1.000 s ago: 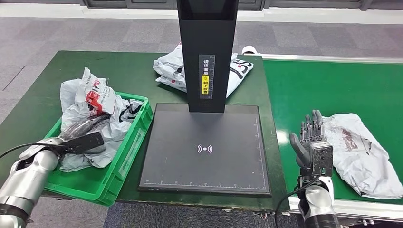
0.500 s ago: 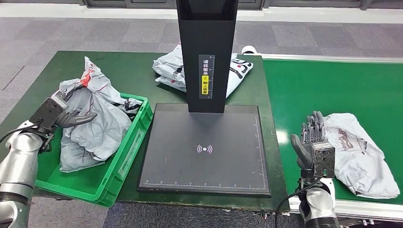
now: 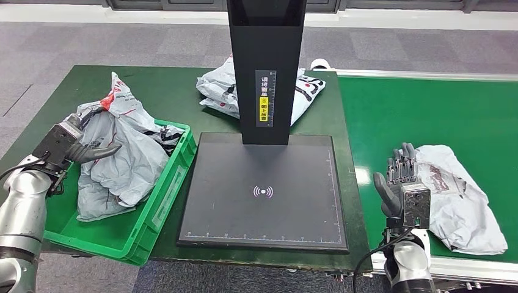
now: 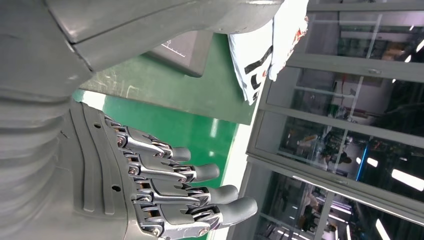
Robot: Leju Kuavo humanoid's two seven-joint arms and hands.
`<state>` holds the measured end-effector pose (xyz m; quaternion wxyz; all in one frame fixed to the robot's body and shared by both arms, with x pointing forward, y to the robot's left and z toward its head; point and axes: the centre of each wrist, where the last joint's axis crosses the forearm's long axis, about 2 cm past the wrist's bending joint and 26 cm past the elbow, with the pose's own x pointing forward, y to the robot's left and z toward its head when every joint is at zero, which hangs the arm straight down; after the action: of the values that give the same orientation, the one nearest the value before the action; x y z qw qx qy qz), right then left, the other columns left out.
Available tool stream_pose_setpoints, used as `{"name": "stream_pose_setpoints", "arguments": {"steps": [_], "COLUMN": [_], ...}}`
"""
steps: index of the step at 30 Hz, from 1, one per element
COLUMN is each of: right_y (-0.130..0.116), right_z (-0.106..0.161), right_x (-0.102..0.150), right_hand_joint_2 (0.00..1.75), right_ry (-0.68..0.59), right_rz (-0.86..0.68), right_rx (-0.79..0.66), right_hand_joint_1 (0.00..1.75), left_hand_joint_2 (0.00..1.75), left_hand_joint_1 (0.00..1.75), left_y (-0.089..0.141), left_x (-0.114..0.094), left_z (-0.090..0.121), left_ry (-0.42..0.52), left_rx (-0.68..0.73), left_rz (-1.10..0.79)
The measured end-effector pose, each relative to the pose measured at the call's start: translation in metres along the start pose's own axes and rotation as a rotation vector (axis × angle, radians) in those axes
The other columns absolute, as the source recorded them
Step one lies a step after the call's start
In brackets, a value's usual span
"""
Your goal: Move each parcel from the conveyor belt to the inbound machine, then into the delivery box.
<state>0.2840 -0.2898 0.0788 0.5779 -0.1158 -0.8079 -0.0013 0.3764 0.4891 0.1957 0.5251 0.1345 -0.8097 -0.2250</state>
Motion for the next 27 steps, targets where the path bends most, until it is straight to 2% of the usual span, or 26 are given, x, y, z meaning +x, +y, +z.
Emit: {"name": "stream_pose_setpoints", "arguments": {"steps": [3, 8, 10, 12, 14, 17, 19, 21, 24, 27], "right_y": [0.0, 0.001, 0.001, 0.002, 0.001, -0.001, -0.003, -0.006, -0.011, -0.012], "right_z": [0.0, -0.004, -0.007, -0.01, -0.014, -0.017, -0.017, -0.015, -0.013, -0.012], "right_x": [0.0, 0.001, 0.001, 0.0, 0.0, -0.004, -0.008, -0.012, -0.016, -0.018], "right_hand_joint_2": [1.75, 1.75, 1.75, 1.75, 1.75, 1.75, 1.75, 1.75, 1.75, 1.75], "right_ry": [0.0, -0.004, -0.004, -0.002, 0.008, 0.039, 0.059, 0.075, 0.089, 0.094], "right_rz": [-0.001, -0.009, -0.009, -0.006, -0.001, 0.013, 0.022, 0.028, 0.033, 0.036], "right_rx": [0.001, 0.009, 0.006, 0.002, 0.0, 0.01, 0.018, 0.02, 0.017, 0.016], "right_hand_joint_1": [0.0, 0.0, 0.0, 0.0, 0.0, 0.0, 0.0, 0.0, 0.0, 0.0], "left_hand_joint_2": [1.75, 1.75, 1.75, 1.75, 1.75, 1.75, 1.75, 1.75, 1.75, 1.75], "left_hand_joint_1": [0.0, 0.0, 0.0, 0.0, 0.0, 0.0, 0.0, 0.0, 0.0, 0.0], "left_y": [0.0, -0.004, -0.009, -0.019, -0.032, -0.04, -0.024, 0.0, 0.026, 0.038], "left_x": [0.0, 0.001, 0.001, 0.002, 0.001, 0.003, 0.004, 0.004, 0.005, 0.007], "left_z": [0.0, 0.0, -0.002, -0.005, -0.014, -0.033, -0.037, -0.033, -0.025, -0.017], "left_ry": [-0.007, -0.076, -0.076, -0.023, 0.075, 0.193, 0.214, 0.214, 0.221, 0.222], "left_rx": [-0.013, -0.107, -0.121, -0.124, -0.133, -0.286, -0.433, -0.508, -0.537, -0.554], "left_rz": [0.021, 0.186, 0.223, 0.209, 0.137, -0.065, -0.18, -0.214, -0.228, -0.212]}}
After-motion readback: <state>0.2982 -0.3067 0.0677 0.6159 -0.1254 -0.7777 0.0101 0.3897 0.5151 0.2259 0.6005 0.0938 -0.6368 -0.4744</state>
